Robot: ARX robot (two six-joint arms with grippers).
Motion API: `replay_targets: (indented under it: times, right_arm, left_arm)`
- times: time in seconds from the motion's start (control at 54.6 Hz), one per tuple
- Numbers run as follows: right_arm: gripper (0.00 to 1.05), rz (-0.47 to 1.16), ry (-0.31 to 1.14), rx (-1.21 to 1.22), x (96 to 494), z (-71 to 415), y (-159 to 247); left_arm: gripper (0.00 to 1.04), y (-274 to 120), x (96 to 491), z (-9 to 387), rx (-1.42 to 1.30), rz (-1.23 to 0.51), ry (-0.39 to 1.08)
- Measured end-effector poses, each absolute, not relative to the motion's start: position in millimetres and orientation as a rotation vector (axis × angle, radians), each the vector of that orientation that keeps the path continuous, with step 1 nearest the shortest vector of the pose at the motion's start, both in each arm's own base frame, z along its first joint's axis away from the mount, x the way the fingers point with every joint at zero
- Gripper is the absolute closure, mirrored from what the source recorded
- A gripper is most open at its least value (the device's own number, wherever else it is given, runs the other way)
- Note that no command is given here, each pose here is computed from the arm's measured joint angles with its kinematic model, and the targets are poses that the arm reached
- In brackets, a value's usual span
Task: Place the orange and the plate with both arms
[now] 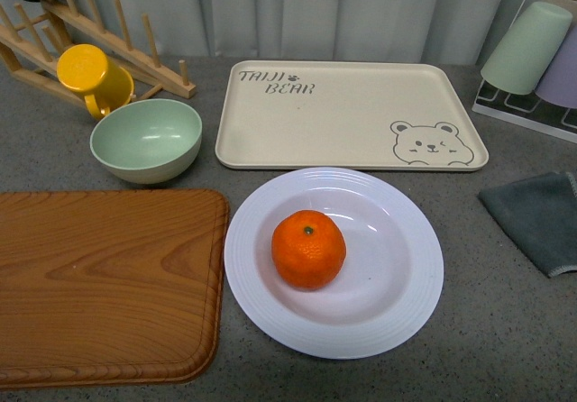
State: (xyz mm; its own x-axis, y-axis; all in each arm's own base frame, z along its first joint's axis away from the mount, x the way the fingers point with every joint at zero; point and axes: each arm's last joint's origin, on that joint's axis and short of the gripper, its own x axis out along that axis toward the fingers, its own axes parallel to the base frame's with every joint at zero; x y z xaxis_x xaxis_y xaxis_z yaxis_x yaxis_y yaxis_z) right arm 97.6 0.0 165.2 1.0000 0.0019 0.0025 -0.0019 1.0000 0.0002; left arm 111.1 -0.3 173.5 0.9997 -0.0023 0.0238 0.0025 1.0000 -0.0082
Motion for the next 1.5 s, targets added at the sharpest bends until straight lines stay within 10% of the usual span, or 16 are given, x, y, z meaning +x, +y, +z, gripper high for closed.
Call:
replay_targets:
  times: [0.55,1.044,1.502]
  right_arm:
    - [0.09,0.002,-0.002,0.0,98,165,0]
    - [0.09,0.117,0.329,0.095,205,176,0]
    - [0.09,0.248,1.016,0.751,290,83,-5]
  left_arm:
    - [1.01,0,97,170,-0.008,-0.003,-0.017]
    - [0.05,0,97,170,-0.007,-0.002,-0.017]
    - [0.06,0,97,170,-0.006,-0.003,-0.017]
